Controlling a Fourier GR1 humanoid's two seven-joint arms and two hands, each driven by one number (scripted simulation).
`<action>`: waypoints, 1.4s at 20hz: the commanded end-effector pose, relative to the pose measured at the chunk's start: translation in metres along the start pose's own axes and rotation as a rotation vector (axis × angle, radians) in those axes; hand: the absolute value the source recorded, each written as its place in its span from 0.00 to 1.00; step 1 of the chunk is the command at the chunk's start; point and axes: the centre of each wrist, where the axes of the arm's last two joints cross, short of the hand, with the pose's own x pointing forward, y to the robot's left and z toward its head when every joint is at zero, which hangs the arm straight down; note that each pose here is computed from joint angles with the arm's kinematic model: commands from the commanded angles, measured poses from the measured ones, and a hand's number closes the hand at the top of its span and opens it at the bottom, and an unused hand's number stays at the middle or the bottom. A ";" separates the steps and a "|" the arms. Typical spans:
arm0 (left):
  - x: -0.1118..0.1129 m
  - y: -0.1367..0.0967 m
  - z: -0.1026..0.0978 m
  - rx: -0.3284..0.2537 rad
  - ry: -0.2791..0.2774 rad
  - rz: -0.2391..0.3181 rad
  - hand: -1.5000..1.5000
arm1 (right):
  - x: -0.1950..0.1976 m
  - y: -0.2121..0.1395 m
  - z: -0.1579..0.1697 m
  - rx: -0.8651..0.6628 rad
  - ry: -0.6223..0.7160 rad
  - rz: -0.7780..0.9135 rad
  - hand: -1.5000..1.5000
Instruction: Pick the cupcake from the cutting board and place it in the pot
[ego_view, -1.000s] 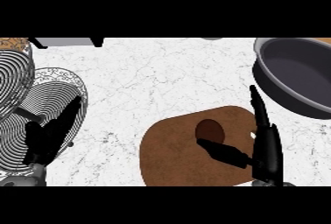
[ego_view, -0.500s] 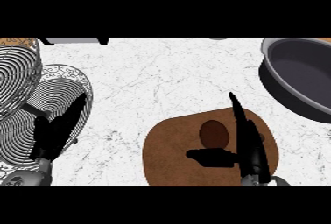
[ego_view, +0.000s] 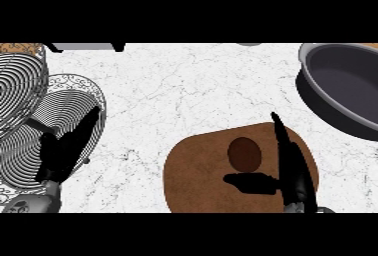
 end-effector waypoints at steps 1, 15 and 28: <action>-0.015 -0.055 -0.009 -0.109 0.026 0.086 0.50 | -0.011 -0.009 -0.007 -0.025 -0.004 -0.010 0.00; -0.013 -0.039 -0.008 -0.103 0.031 0.106 0.50 | -0.040 0.003 0.005 0.048 -0.110 -0.365 0.00; -0.008 -0.047 -0.008 -0.127 0.026 0.072 0.50 | -0.090 0.051 -0.030 0.138 -0.149 -0.245 1.00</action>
